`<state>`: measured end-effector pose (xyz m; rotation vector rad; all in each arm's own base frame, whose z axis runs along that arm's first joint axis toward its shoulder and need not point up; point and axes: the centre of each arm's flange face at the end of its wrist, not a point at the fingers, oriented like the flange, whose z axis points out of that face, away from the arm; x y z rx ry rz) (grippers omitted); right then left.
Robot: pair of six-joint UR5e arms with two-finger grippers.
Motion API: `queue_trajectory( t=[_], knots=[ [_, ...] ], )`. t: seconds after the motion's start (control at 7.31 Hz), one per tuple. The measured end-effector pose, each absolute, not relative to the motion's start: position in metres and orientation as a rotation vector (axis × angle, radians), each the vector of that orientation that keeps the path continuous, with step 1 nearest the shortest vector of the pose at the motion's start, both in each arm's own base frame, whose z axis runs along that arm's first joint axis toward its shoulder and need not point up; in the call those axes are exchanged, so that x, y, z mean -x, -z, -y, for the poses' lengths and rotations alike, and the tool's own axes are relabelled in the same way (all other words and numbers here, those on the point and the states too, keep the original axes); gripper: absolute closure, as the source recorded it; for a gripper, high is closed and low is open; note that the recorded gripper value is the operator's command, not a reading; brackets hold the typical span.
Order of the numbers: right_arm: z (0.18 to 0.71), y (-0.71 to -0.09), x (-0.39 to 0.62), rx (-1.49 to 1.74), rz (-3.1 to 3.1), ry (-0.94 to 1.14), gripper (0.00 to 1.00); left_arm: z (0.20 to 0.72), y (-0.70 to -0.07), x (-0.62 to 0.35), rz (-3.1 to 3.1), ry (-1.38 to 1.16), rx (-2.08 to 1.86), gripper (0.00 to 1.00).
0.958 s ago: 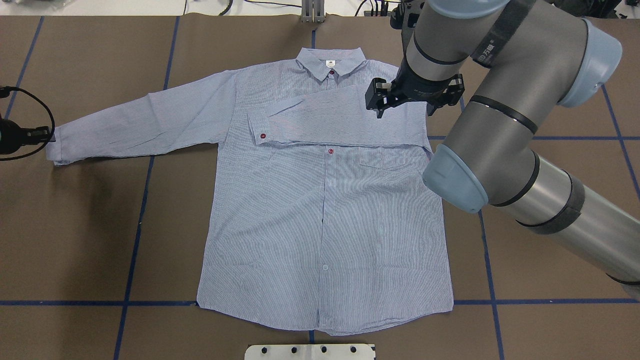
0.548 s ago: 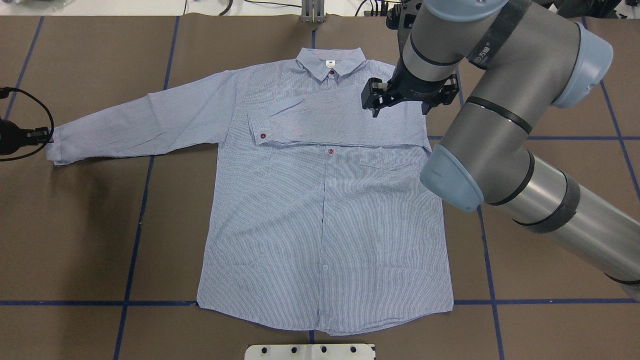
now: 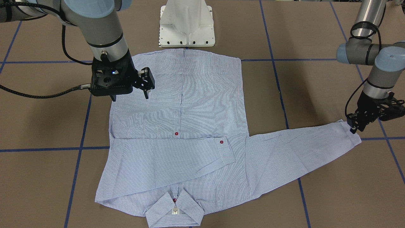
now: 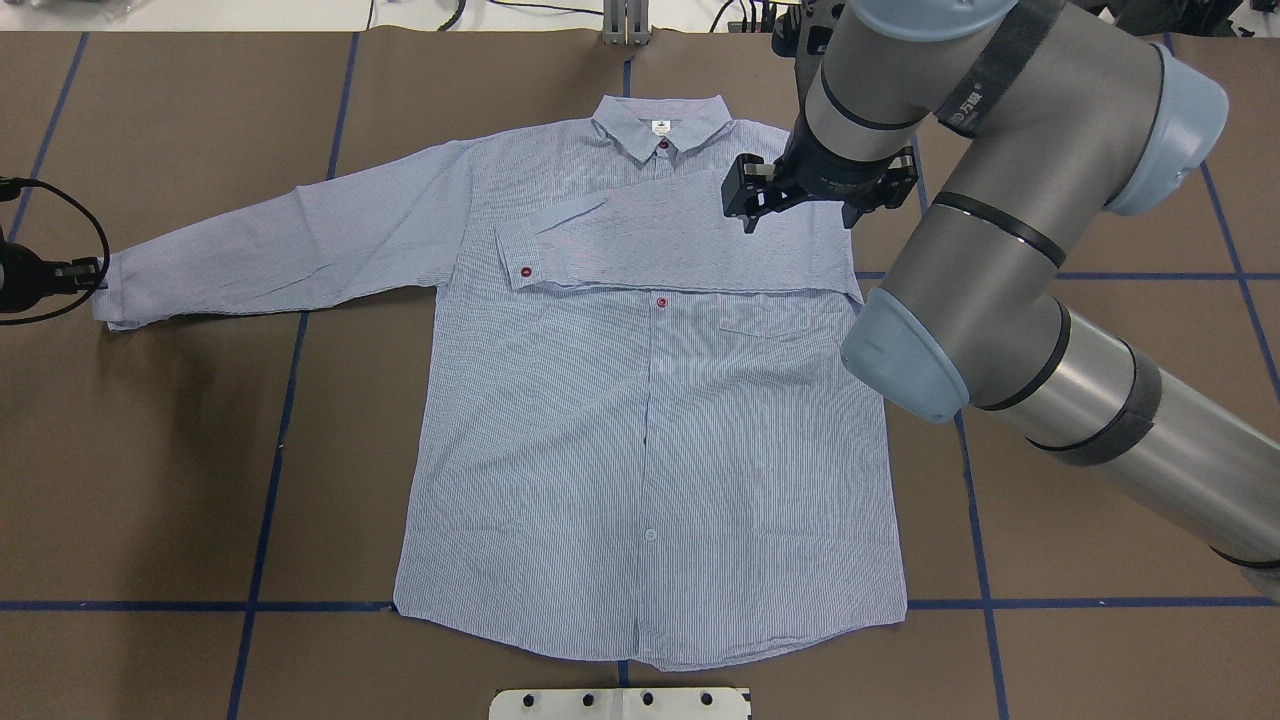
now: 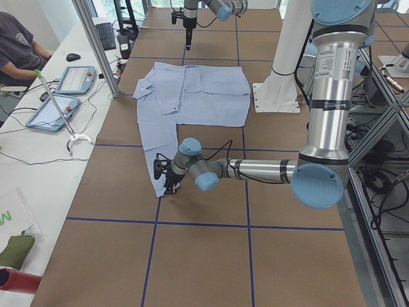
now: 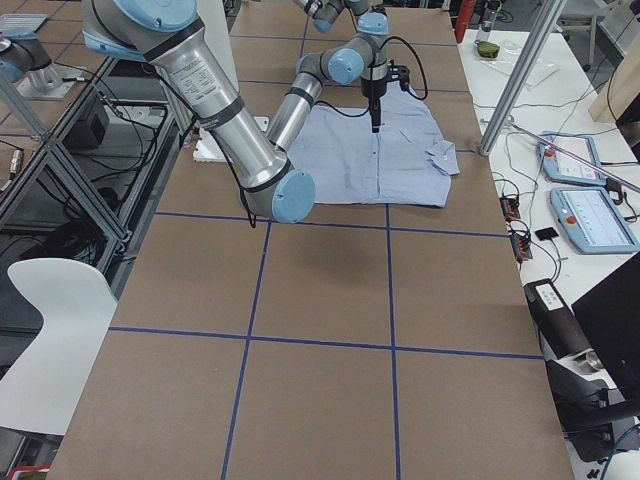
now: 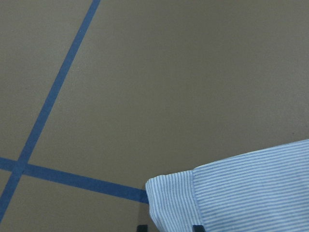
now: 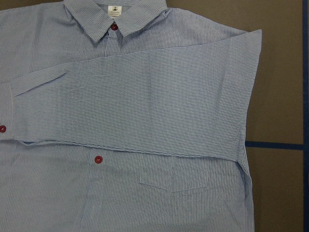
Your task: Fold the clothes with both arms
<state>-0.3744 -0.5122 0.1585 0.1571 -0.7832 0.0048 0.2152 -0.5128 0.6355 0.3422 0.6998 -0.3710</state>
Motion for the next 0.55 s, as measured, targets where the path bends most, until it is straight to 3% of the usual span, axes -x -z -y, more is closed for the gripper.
queue_trajectory(
  t=[0.55],
  knots=[
    [0.5129, -0.1591, 0.3731, -0.157, 0.783, -0.006, 0.00, 0.5116, -0.6348, -0.2192, -0.702, 0.367, -0.339, 0.60]
  ],
)
